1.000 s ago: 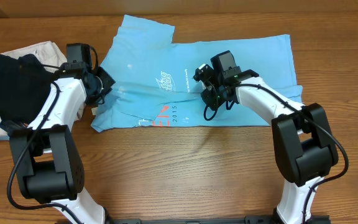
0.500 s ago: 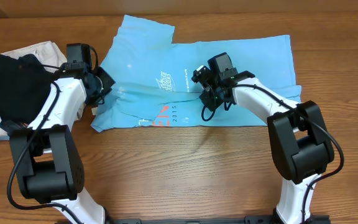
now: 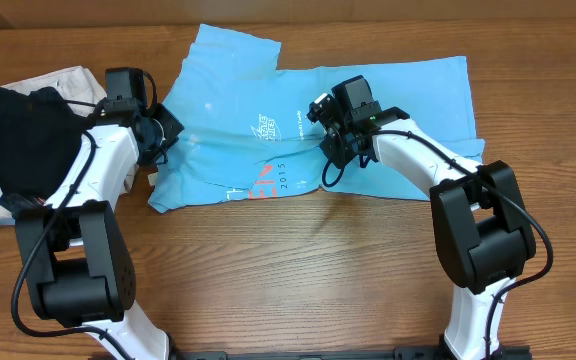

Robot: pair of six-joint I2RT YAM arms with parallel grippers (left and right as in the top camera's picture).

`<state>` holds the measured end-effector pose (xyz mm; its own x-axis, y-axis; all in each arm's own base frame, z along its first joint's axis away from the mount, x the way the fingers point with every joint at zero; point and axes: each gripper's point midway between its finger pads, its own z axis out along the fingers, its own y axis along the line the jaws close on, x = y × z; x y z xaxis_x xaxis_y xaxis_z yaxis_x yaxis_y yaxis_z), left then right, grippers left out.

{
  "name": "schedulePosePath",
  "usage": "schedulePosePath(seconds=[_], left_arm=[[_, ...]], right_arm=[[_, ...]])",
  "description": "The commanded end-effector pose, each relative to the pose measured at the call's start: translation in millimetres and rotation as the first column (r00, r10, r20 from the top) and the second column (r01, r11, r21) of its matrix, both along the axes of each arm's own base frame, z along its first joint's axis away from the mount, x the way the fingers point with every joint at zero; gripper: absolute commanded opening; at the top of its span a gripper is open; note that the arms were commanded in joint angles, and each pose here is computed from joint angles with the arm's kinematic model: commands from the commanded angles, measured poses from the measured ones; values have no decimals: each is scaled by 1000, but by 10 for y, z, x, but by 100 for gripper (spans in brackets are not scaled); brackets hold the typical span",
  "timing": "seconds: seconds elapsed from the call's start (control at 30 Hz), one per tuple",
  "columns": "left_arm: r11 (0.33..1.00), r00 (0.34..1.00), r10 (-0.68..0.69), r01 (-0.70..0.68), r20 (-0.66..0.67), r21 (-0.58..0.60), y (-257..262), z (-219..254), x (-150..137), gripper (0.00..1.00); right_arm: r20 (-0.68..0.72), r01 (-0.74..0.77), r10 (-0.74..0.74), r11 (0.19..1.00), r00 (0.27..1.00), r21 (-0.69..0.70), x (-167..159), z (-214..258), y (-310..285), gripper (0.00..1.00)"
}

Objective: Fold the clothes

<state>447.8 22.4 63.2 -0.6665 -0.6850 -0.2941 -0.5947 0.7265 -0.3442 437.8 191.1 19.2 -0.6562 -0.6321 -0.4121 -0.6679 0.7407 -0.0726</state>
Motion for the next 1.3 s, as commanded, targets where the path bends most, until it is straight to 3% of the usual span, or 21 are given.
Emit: schedulePosePath(seconds=[0.0,0.37,0.6,0.93,1.1,1.2,1.27], left_arm=[[1000,999,22,-22,31,13,61,101,66,4],[1000,995,21,-22,98,15,72,184,208,4],[1000,995,20,-21,102,16,70,189,216,4],[999,994,28,-32,109,30,105,198,230,4],[998,989,33,-40,142,44,134,244,298,10],[996,984,14,-29,176,86,202,315,367,17],[996,983,1,-18,186,88,216,376,391,20]], right_arm=[[9,11,-11,1000,1000,-9,58,39,-12,8],[-42,9,-10,1000,999,-30,-58,-15,-57,9],[24,11,-11,1000,1000,-3,91,55,2,4],[139,26,-30,999,990,32,358,197,35,7],[172,264,-255,964,952,-30,495,200,-391,8],[172,534,-519,843,838,-61,416,305,-871,8],[137,630,-620,776,772,-34,343,397,-1067,8]])
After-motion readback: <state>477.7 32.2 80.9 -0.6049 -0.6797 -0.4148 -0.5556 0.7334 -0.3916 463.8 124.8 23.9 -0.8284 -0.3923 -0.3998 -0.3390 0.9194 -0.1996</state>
